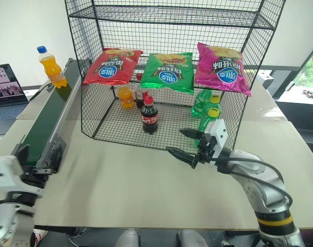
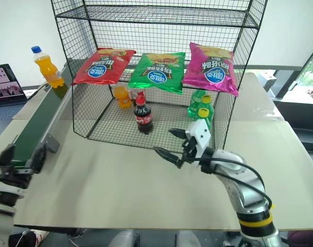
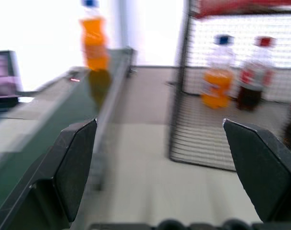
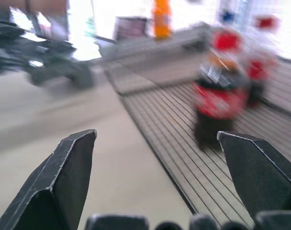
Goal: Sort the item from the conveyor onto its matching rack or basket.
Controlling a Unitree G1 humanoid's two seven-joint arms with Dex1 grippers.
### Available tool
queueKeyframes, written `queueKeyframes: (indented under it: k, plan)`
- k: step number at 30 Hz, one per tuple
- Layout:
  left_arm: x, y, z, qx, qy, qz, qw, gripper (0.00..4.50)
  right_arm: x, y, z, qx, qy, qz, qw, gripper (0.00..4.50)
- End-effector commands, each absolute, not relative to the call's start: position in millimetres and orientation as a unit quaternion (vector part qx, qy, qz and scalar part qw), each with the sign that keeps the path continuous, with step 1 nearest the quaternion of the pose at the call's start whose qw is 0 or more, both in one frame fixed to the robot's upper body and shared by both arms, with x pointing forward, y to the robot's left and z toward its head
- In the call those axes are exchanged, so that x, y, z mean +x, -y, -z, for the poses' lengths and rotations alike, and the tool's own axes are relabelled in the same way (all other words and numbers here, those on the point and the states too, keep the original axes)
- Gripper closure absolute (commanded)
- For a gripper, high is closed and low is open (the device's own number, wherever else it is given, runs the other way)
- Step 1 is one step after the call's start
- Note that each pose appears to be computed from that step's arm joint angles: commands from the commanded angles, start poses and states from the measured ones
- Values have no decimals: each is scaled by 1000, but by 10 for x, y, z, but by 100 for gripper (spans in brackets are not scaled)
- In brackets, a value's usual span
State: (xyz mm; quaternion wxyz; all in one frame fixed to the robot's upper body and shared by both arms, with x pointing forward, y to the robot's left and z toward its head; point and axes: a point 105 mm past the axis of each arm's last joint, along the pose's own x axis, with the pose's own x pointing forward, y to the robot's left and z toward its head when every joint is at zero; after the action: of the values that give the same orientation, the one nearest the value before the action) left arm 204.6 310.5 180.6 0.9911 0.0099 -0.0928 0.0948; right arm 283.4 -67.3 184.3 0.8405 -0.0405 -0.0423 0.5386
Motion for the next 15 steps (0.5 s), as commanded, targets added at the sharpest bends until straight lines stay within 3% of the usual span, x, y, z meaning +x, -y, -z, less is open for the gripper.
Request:
queueKeyframes:
  k: [1,8,15]
  plan:
    - [1922,-3397,-1944,14,118,-152,981,4,2652,406,-2120,-28,78,-632,771,0]
    - [1886,-3778,-2036,16,136,-200,970,4,2618,104,-2418,-33,124,-715,688,0]
    - [1894,-3987,-2036,5,137,-206,969,4,2565,-48,-2539,-35,151,-742,652,0]
